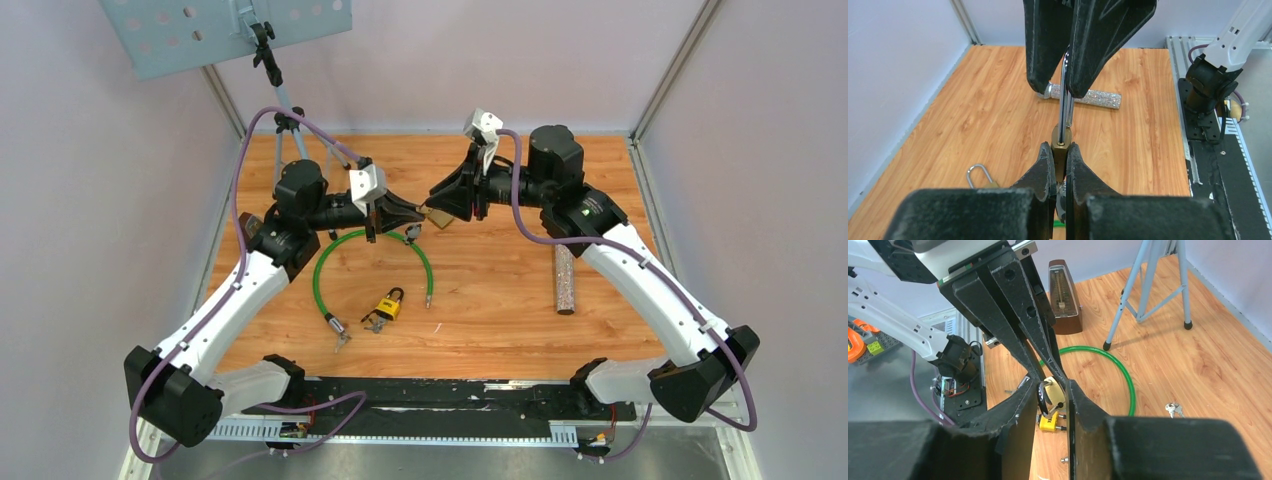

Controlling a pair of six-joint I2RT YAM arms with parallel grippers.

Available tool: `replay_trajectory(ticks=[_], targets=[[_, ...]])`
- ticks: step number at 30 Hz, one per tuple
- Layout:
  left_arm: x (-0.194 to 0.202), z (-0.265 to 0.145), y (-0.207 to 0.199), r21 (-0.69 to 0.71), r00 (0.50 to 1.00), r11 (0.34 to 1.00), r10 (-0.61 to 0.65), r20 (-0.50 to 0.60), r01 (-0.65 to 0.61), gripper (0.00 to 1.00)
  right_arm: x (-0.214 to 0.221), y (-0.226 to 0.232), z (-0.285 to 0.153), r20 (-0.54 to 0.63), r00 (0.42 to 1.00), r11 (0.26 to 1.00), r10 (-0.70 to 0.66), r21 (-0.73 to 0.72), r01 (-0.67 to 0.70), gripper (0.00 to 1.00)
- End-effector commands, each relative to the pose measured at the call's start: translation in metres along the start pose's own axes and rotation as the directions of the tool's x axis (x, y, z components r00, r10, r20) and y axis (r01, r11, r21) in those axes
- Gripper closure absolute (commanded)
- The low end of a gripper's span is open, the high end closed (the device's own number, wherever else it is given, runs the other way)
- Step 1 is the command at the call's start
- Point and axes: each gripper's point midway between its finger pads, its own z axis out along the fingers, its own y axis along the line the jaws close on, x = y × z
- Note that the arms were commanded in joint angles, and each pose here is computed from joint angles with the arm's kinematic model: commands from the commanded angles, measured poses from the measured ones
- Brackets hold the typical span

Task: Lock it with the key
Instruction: Lock the lock.

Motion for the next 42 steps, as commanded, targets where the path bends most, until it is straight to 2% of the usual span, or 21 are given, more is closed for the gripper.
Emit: replay_trajectory(ticks=[1,3,6,9,11,13,14,15,17,22,24,27,28,33,36,42], targets=[[-0.034,0.000,0.005,-0.008,0.993,0.995,0.101,0.061,-0.101,1.00,-0.014,0.014,-0.004,0.020,0.996,0.994,-0.089,-0.066,0.090,0.75],[-0.035,0.000,0.004,-0.005,0.993,0.995,0.101,0.062,-0.100,1.00,-0.015,0.020,-0.007,0.020,0.994,0.990,-0.107,-0.092,0.109,0.79],[-0.037,0.000,0.003,-0.001,0.992,0.995,0.103,0.067,-0.103,1.00,-0.017,0.025,-0.009,0.025,0.992,0.985,-0.124,-0.116,0.126,1.00],[-0.041,-0.001,0.000,0.008,0.991,0.994,0.107,0.078,-0.108,1.00,-0.023,0.027,-0.011,0.038,0.989,0.982,-0.146,-0.115,0.149,1.00],[-0.047,-0.002,-0.001,0.008,0.990,0.994,0.108,0.090,-0.109,0.89,-0.029,0.029,-0.013,0.055,0.985,0.979,-0.163,-0.113,0.168,1.00],[-0.052,-0.004,-0.002,-0.005,0.990,0.995,0.098,0.106,-0.098,0.47,-0.039,0.032,-0.016,0.086,0.979,0.976,-0.184,-0.106,0.192,1.00],[-0.057,-0.005,-0.001,-0.018,0.987,0.994,0.108,0.121,-0.107,0.38,-0.044,0.034,-0.019,0.102,0.976,0.973,-0.194,-0.105,0.204,1.00],[-0.058,-0.005,0.001,-0.037,0.987,0.995,0.097,0.127,-0.093,0.21,-0.050,0.037,-0.021,0.120,0.971,0.970,-0.206,-0.105,0.219,1.00],[-0.065,-0.007,0.004,-0.069,0.982,0.993,0.108,0.155,-0.098,0.04,-0.060,0.042,-0.026,0.150,0.963,0.965,-0.224,-0.101,0.240,1.00],[-0.083,-0.015,0.020,-0.208,0.957,0.976,0.119,0.263,-0.064,0.00,-0.080,0.053,-0.036,0.197,0.951,0.961,-0.238,-0.096,0.261,1.00],[-0.091,-0.015,0.019,-0.201,0.944,0.979,0.097,0.316,-0.034,0.00,-0.090,0.054,-0.039,0.222,0.947,0.964,-0.234,-0.078,0.256,1.00],[-0.103,-0.013,0.010,-0.132,0.922,0.990,0.013,0.386,0.041,0.00,-0.102,0.058,-0.043,0.267,0.942,0.970,-0.204,-0.072,0.231,1.00],[-0.110,-0.013,0.006,-0.104,0.909,0.994,0.020,0.416,0.026,0.00,-0.106,0.060,-0.045,0.286,0.937,0.971,-0.199,-0.071,0.228,1.00],[-0.156,-0.023,-0.023,0.087,0.804,0.995,-0.084,0.589,0.041,0.01,-0.123,0.065,-0.051,0.362,0.915,0.975,-0.180,-0.058,0.214,1.00],[-0.167,-0.021,-0.020,0.161,0.773,0.980,-0.192,0.604,0.117,0.06,-0.134,0.070,-0.055,0.407,0.896,0.974,-0.178,-0.055,0.218,1.00],[-0.189,-0.025,-0.018,0.197,0.728,0.971,-0.234,0.644,0.138,0.11,-0.151,0.075,-0.061,0.474,0.867,0.977,-0.154,-0.059,0.206,1.00]])
